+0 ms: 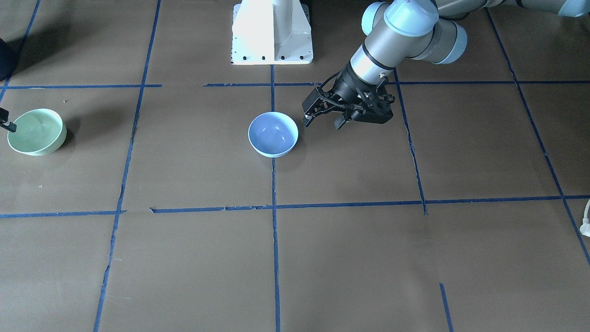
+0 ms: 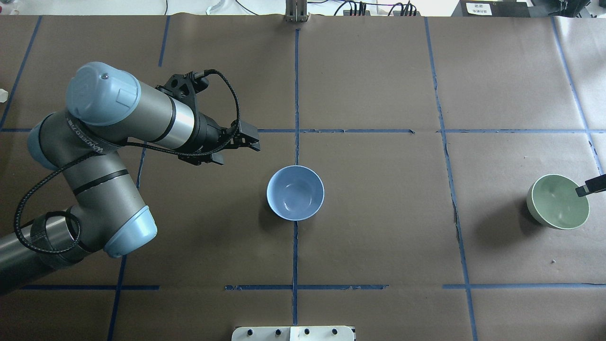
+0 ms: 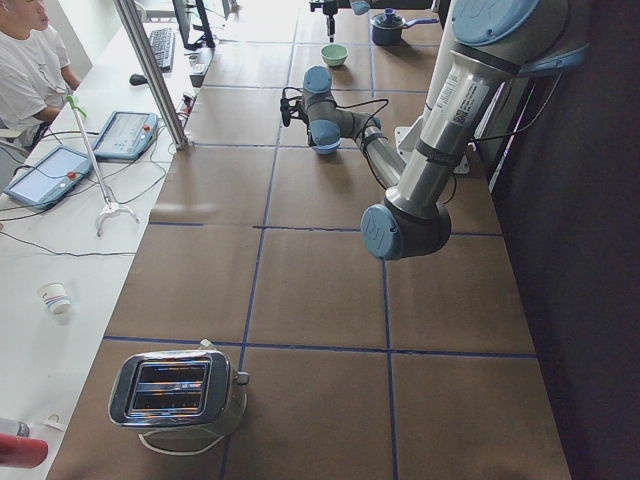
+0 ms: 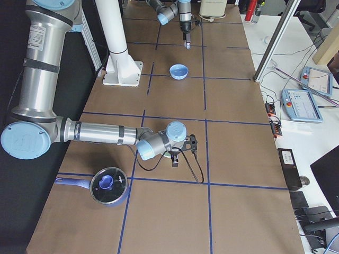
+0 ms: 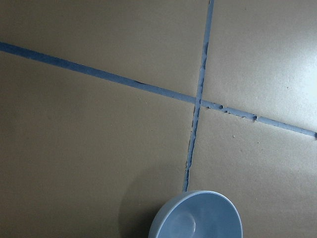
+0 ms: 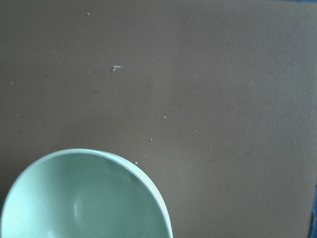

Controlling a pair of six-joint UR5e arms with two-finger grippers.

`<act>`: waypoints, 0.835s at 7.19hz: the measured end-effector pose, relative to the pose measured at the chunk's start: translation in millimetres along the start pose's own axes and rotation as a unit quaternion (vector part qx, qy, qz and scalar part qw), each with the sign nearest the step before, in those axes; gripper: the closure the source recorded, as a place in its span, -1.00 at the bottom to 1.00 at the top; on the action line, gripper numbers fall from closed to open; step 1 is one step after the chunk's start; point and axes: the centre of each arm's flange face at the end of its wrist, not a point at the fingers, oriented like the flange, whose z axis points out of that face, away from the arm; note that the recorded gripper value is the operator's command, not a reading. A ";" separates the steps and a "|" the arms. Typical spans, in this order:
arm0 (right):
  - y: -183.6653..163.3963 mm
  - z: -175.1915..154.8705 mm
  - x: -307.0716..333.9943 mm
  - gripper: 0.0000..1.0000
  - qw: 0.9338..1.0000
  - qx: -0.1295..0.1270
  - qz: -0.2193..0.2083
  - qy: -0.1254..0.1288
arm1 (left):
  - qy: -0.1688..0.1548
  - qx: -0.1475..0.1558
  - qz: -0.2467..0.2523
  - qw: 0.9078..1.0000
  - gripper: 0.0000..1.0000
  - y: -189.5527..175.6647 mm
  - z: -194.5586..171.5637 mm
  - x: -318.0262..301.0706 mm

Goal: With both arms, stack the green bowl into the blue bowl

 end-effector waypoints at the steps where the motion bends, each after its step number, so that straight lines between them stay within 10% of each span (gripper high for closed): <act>1: 5.0 18.1 -0.7 -0.98 1.000 -0.006 0.004 -0.005 | 0.000 0.000 0.000 1.000 -0.91 0.1 -0.1 -0.1; 4: 11.5 47.8 -4.1 0.93 1.000 -0.023 0.015 -0.005 | 0.001 0.001 0.000 1.000 -0.91 -0.1 -1.1 0.1; 6: 10.1 44.0 -12.3 1.00 0.999 -0.008 0.033 -0.019 | 0.002 0.001 0.000 1.000 -0.91 0.2 -2.0 0.7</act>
